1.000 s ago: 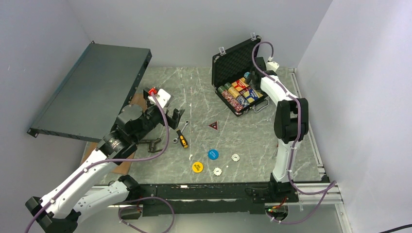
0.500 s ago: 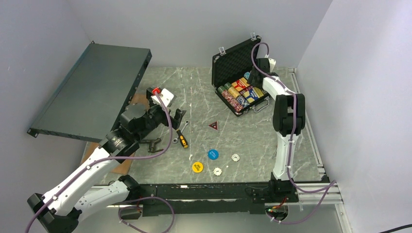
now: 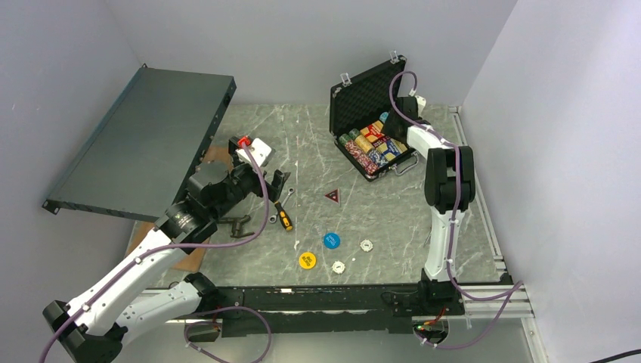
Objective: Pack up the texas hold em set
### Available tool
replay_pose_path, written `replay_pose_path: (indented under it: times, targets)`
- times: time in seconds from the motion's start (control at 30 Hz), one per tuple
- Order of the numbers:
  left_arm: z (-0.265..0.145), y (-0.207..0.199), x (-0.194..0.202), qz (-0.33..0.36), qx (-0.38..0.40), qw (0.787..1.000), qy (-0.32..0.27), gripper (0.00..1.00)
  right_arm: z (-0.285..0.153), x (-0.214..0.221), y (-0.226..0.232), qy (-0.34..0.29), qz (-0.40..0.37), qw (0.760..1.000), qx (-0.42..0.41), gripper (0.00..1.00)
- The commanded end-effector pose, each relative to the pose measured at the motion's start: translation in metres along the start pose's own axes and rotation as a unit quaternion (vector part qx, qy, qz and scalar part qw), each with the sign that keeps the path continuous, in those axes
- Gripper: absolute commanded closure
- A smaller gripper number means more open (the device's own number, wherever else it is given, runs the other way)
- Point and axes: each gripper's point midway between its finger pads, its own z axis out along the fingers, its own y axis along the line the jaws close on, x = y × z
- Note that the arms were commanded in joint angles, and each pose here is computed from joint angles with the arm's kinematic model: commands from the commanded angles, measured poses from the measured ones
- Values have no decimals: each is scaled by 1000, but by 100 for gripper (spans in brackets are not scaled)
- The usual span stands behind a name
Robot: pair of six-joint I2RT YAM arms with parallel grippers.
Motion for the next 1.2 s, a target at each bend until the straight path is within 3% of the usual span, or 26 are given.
replay_pose_path:
  times: [0.0, 0.3, 0.53, 0.87, 1.17]
  targets:
    - [-1, -1, -19, 0, 5, 1000, -28, 1, -14, -1, 15, 8, -4, 1000, -19, 38]
    - [0, -2, -18, -1, 7, 1000, -25, 1, -43, -36, 41, -43, -42, 998, -19, 36]
    - [2, -2, -16, -1, 6, 1000, -21, 1, -27, -6, 56, -4, -28, 999, -40, 47]
    - [-1, -4, -20, -5, 13, 1000, -28, 1, -28, 25, 18, 12, -53, 998, 15, 47]
    - [-2, -2, -20, -4, 8, 1000, -29, 1, -47, -26, 53, -12, -52, 998, -22, 41]
